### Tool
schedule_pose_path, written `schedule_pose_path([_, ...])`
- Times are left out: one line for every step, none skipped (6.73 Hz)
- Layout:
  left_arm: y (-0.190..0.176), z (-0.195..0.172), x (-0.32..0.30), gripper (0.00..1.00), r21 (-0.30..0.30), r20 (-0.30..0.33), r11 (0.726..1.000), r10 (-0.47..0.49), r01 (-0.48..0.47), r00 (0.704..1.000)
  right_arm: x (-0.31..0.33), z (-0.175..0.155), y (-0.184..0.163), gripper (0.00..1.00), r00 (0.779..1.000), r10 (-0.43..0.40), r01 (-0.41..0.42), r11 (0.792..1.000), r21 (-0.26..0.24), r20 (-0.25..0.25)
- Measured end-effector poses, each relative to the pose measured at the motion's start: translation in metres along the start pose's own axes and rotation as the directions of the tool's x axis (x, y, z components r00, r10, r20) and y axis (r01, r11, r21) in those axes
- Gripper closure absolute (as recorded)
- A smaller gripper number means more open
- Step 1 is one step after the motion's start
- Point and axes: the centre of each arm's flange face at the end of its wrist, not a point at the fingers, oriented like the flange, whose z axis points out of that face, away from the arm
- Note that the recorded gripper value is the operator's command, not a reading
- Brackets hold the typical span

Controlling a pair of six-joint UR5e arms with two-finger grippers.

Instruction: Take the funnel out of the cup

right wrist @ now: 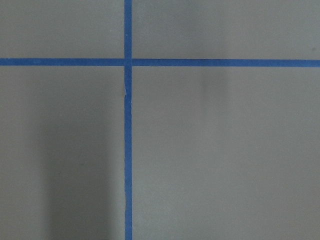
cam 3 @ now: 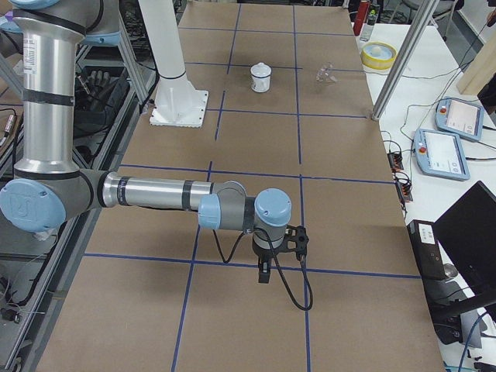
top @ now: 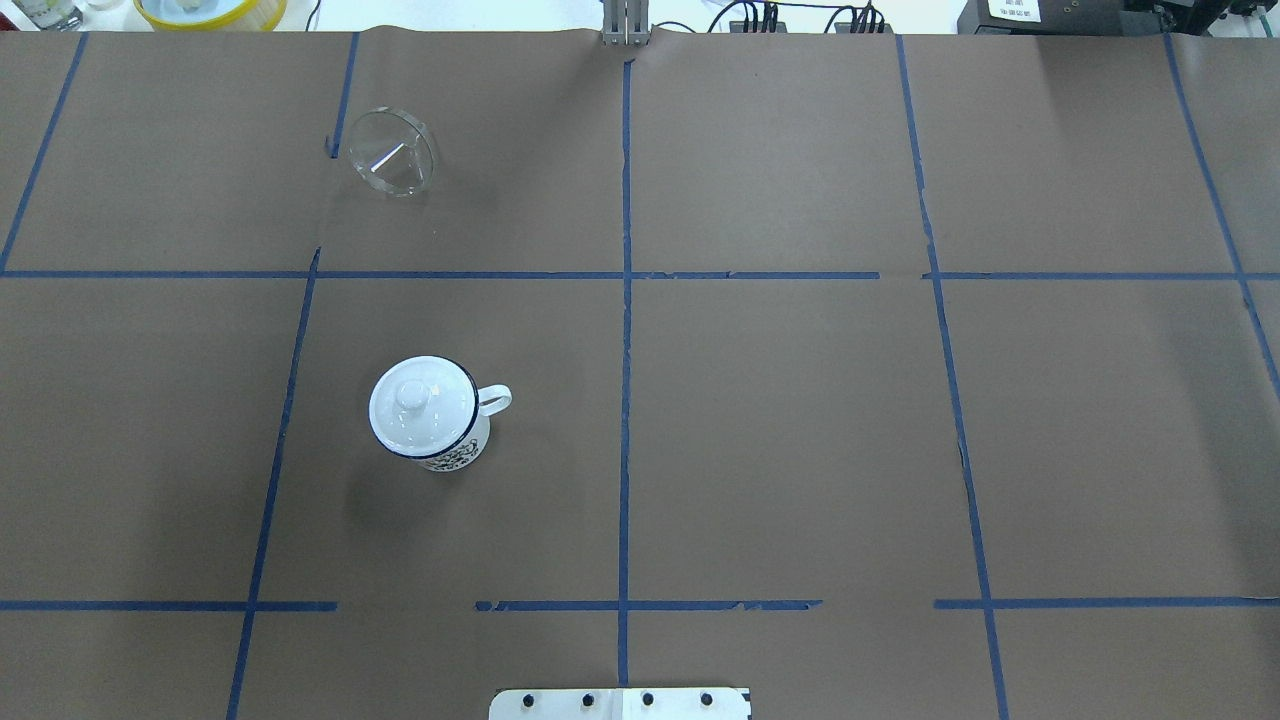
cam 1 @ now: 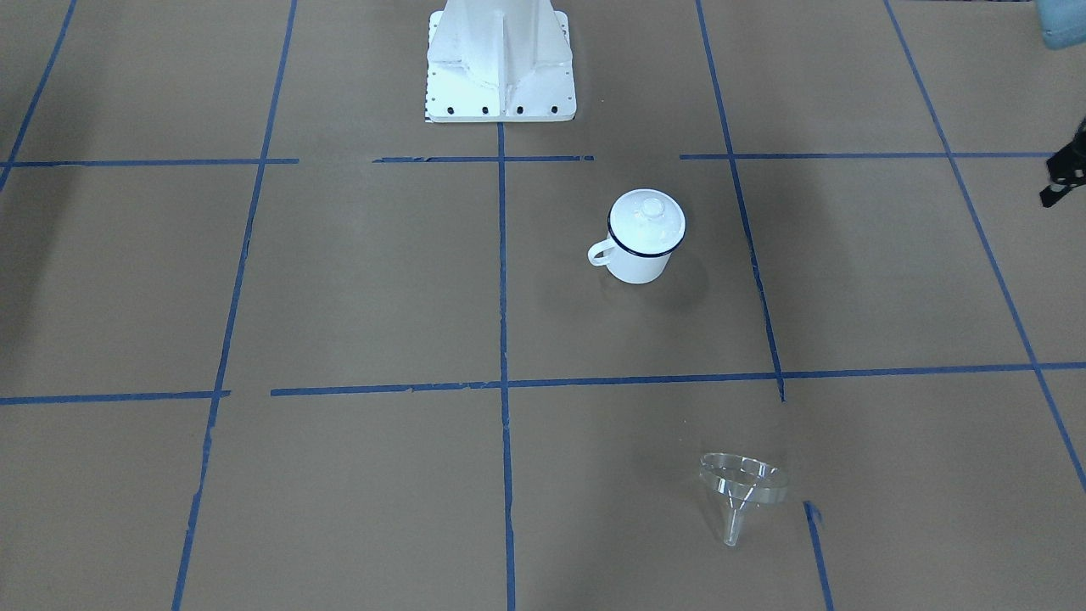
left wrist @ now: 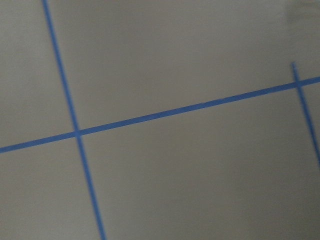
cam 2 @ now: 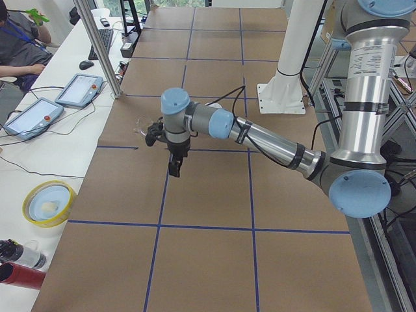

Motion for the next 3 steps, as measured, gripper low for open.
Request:
schedule_pose_path([0.014,0.021,-0.052,0.00,-0.026,0.003,0.997,-0.068,0.069,0.998,0.000,0.000,0.000,0.00,1.000,0.000,0.000,1.000,0.000,0.000])
schedule_pose_path([0.027,0.037,-0.086,0.00,-0.025,-0.004,0.994,-0.104,0.104,0.995,0.000,0.000,0.000,0.00,1.000,0.000,0.000,1.000,0.000,0.000])
schedule_pose_path([0.036,0.046,-0.101,0.00,-0.025,-0.031,0.992,-0.125,0.124,0.992,0.000,0.000,0.000,0.00,1.000,0.000,0.000,1.000,0.000,0.000])
